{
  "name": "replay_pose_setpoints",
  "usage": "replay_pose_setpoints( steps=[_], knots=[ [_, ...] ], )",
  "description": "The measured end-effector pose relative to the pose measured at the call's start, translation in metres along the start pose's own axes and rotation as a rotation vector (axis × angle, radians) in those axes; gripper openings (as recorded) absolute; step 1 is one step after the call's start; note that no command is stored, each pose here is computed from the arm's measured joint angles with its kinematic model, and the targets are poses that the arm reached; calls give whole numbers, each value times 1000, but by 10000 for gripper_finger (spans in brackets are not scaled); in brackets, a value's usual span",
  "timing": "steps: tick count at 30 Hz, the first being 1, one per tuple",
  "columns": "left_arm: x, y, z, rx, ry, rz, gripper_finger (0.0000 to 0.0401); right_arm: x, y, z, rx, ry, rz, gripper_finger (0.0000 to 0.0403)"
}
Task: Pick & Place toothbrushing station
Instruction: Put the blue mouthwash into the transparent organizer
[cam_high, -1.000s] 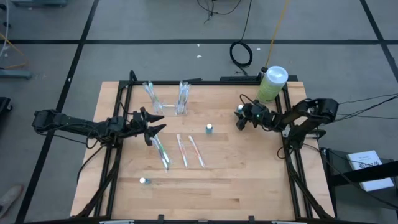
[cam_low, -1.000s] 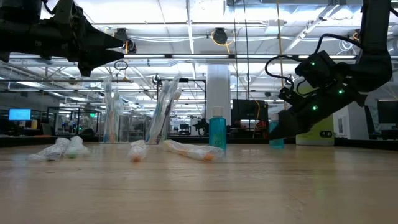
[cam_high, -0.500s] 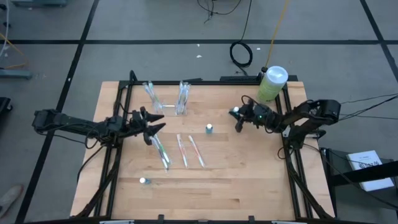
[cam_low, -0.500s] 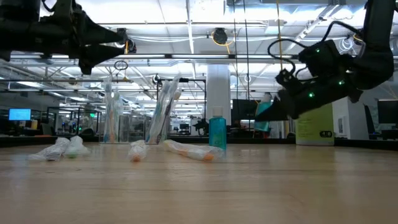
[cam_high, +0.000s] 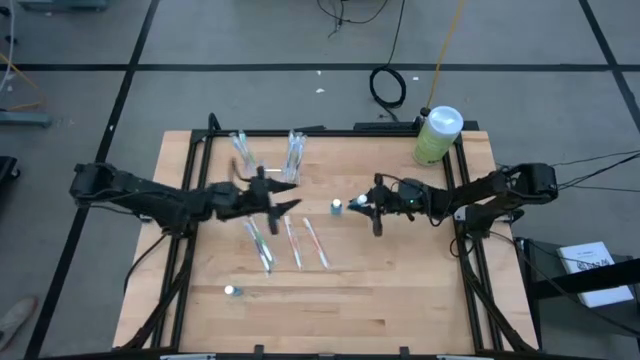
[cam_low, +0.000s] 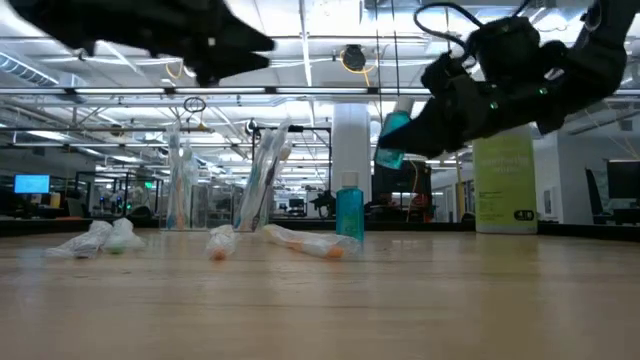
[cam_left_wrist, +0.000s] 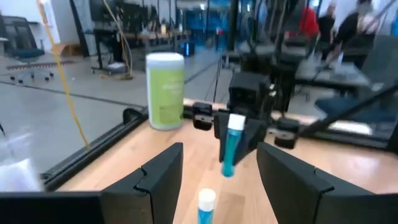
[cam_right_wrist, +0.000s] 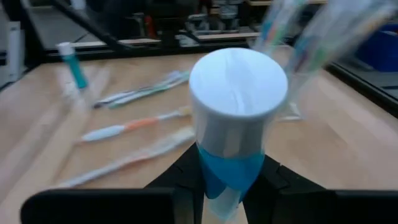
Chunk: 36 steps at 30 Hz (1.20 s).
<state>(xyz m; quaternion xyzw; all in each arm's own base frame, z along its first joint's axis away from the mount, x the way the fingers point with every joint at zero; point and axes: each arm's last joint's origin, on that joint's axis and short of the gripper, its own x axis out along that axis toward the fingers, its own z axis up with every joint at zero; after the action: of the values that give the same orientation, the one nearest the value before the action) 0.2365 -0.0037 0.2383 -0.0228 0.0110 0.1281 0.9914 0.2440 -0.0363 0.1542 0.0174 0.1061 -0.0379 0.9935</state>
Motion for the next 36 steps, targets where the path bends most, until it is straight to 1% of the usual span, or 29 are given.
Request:
replay_pose_setpoints(
  steps=[3, 5, 11, 13, 18, 22, 26, 31, 34, 36],
  knots=[
    [30, -9, 8, 32, 46, 3, 212, 8, 9, 8, -27, 31, 34, 63],
    [49, -13, 12, 40, 85, -19, 212, 12, 13, 12, -42, 41, 48, 61],
    [95, -29, 17, 31, 178, -196, 212, 14, 19, 15, -52, 40, 68, 62],
    [106, -34, 21, 43, 216, -227, 212, 14, 19, 15, -46, 46, 69, 61],
    [135, -38, 22, 67, 360, -209, 211, 14, 20, 15, -41, 42, 70, 63],
    [157, -35, 20, 60, 443, -181, 211, 14, 20, 15, -37, 43, 69, 62],
    [171, -32, 16, 60, 462, -216, 211, 14, 20, 15, -37, 46, 69, 62],
    [173, -31, 21, 67, 447, -232, 211, 14, 20, 13, -36, 61, 69, 63],
    [170, -26, 23, 67, 499, -221, 211, 14, 20, 13, -36, 63, 68, 62],
    [168, -21, 32, 70, 581, -206, 211, 14, 20, 13, -36, 64, 68, 63]
  ],
)
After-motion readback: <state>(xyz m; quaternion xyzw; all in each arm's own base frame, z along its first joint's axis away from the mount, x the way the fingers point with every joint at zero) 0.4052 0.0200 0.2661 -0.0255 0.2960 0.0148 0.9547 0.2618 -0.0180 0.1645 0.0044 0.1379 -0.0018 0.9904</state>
